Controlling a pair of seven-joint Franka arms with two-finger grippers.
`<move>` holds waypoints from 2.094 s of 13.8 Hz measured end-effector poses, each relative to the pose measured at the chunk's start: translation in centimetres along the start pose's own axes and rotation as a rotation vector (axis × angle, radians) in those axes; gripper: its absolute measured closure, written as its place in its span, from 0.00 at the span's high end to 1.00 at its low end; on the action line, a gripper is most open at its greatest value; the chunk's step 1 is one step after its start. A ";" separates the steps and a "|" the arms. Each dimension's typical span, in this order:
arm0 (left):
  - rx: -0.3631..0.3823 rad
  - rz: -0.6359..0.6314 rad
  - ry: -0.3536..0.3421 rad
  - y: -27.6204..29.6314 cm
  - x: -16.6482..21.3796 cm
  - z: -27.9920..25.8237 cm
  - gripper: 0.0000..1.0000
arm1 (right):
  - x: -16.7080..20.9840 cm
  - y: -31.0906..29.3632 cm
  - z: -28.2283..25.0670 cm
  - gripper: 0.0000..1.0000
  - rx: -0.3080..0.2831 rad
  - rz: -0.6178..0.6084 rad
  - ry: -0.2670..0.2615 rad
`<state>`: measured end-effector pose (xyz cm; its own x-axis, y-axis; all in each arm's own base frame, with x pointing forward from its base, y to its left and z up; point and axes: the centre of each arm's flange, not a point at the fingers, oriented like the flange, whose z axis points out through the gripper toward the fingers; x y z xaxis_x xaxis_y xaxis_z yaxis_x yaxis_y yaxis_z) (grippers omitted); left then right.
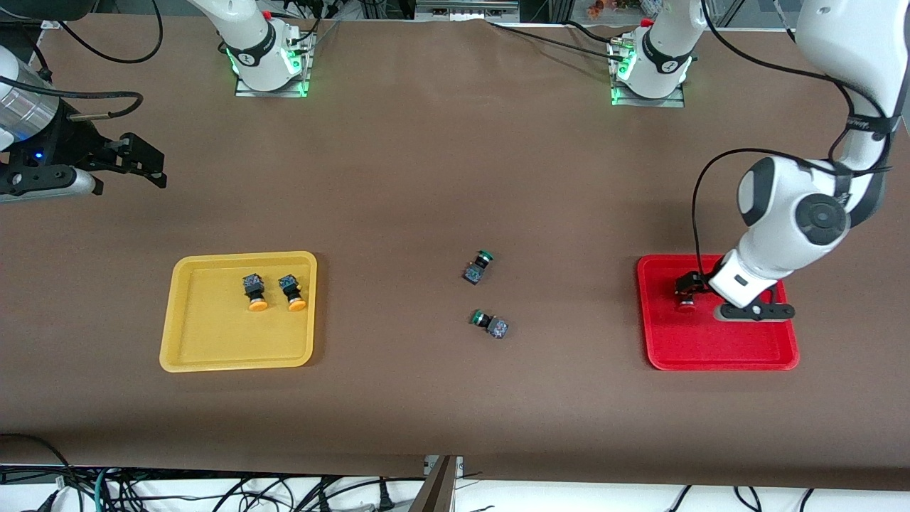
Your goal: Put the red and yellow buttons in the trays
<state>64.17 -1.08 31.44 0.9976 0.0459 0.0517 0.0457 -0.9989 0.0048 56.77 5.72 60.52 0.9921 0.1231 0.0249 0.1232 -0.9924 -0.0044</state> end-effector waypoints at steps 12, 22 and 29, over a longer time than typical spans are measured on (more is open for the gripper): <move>0.048 -0.022 -0.109 0.7 -2.0 -23.4 1.00 | 0.0 0.0 0.0 1.00 0.000 0.000 0.000; -0.017 -0.089 -0.143 -1.6 -4.7 -27.9 1.00 | 0.0 0.0 -0.1 1.00 0.000 0.000 0.001; -0.018 -0.099 -0.156 -2.2 -4.3 -27.0 1.00 | 0.0 0.0 -0.1 1.00 0.000 0.000 0.001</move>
<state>58.43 0.98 58.20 0.9843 0.1414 -0.1059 0.1443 -0.9893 0.0198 56.78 5.72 60.62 0.9921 0.1229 0.0261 0.1231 -0.9924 -0.0044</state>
